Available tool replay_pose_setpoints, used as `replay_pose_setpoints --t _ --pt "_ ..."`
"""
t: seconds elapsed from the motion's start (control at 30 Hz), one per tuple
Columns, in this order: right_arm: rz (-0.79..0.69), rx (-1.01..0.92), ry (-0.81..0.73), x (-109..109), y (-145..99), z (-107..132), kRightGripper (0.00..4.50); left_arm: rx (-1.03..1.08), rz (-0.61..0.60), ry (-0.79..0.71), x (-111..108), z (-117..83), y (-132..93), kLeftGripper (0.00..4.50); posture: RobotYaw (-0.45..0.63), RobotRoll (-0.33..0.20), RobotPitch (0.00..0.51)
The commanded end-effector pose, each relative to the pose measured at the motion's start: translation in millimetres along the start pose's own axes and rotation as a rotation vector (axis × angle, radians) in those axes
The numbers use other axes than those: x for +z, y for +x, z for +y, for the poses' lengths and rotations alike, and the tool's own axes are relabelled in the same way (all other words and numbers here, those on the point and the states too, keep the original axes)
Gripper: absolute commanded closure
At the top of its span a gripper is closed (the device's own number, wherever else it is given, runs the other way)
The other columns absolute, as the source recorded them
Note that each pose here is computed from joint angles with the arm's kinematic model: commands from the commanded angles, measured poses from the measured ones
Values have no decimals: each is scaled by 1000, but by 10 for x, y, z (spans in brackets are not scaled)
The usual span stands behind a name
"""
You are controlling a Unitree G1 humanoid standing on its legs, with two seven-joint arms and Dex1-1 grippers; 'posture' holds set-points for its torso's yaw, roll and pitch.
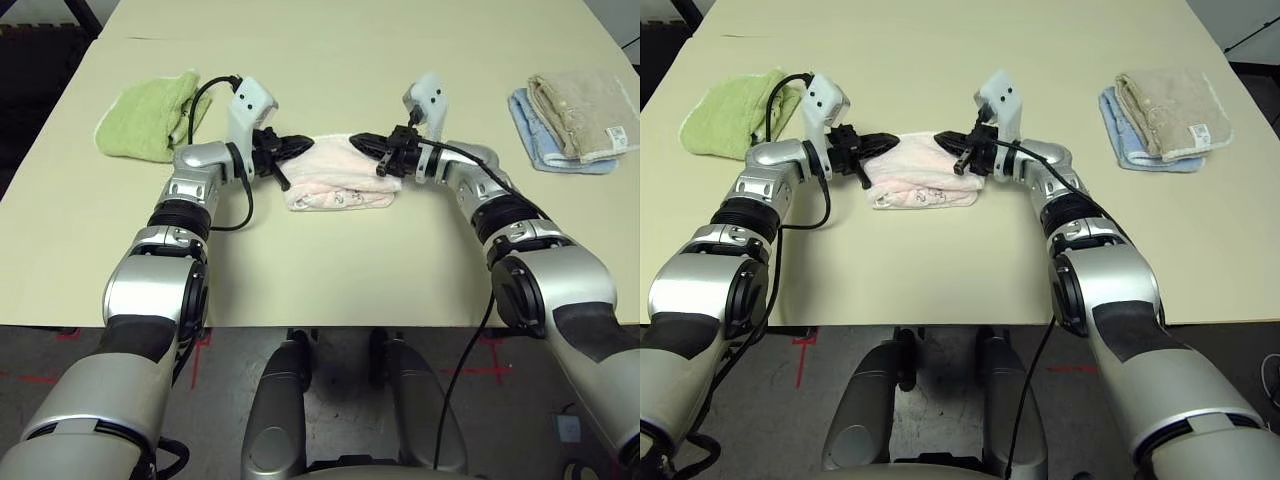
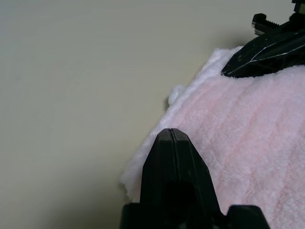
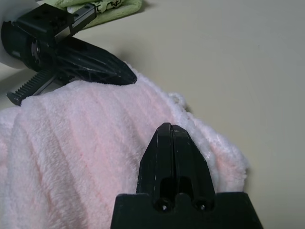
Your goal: Fold the towel and set it aside.
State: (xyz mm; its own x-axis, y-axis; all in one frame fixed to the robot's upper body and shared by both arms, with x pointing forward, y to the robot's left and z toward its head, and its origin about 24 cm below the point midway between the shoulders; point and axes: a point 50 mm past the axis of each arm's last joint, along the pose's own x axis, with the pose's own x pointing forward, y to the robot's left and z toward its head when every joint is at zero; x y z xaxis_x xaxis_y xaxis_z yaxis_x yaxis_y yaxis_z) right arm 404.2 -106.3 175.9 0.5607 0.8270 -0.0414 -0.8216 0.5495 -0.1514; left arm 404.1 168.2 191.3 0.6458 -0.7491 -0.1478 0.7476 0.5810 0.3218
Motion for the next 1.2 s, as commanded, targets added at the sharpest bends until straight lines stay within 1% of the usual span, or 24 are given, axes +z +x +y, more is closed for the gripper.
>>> replay_pose_setpoints --t 0.03,0.17,0.3,0.43,0.47,0.63,0.7,0.73,0.77,0.83,0.9,0.97,1.07,1.2 --pt "99 -9 56 -308 -82 41 4500 2 76 -23 -199 -40 -37 4456 -34 0 287" --pt "111 -23 72 -403 -147 37 4500 3 81 -24 -240 -30 -87 4456 -33 0 290" --pt "92 -48 73 -368 -192 -15 4500 3 80 -18 -243 -1 -141 4456 -31 0 291" --pt "-12 -71 42 -171 -260 -123 4500 14 93 1 -236 53 -214 4456 -25 0 288" --pt "-32 -72 20 -116 -285 -151 4500 17 79 2 -205 70 -225 4456 -22 0 288" --pt "-157 -27 -41 182 -510 -302 4500 -31 -65 20 52 177 -362 4456 -27 0 289" --pt "-218 47 -62 307 -672 -343 4500 -92 -146 21 201 216 -465 4456 -28 0 289" --pt "-233 68 -68 335 -714 -350 4500 -109 -165 21 236 222 -494 4456 -28 0 289" --pt "-235 104 -102 355 -818 -357 4500 -156 -180 32 276 217 -564 4456 -28 0 287" --pt "-207 180 -171 354 -1015 -347 4500 -251 -180 81 314 165 -701 4456 -27 0 286" --pt "-167 217 -212 315 -1188 -335 4500 -335 -162 107 302 56 -818 4456 -27 0 284" --pt "-126 228 -219 258 -1309 -326 4500 -396 -127 137 227 -65 -902 4456 -26 0 282" --pt "-95 244 -203 207 -1357 -301 4500 -418 -110 147 195 -149 -916 4456 -26 0 282" --pt "-41 303 -190 146 -1332 -242 4500 -428 -101 147 201 -176 -888 4456 -24 0 276"
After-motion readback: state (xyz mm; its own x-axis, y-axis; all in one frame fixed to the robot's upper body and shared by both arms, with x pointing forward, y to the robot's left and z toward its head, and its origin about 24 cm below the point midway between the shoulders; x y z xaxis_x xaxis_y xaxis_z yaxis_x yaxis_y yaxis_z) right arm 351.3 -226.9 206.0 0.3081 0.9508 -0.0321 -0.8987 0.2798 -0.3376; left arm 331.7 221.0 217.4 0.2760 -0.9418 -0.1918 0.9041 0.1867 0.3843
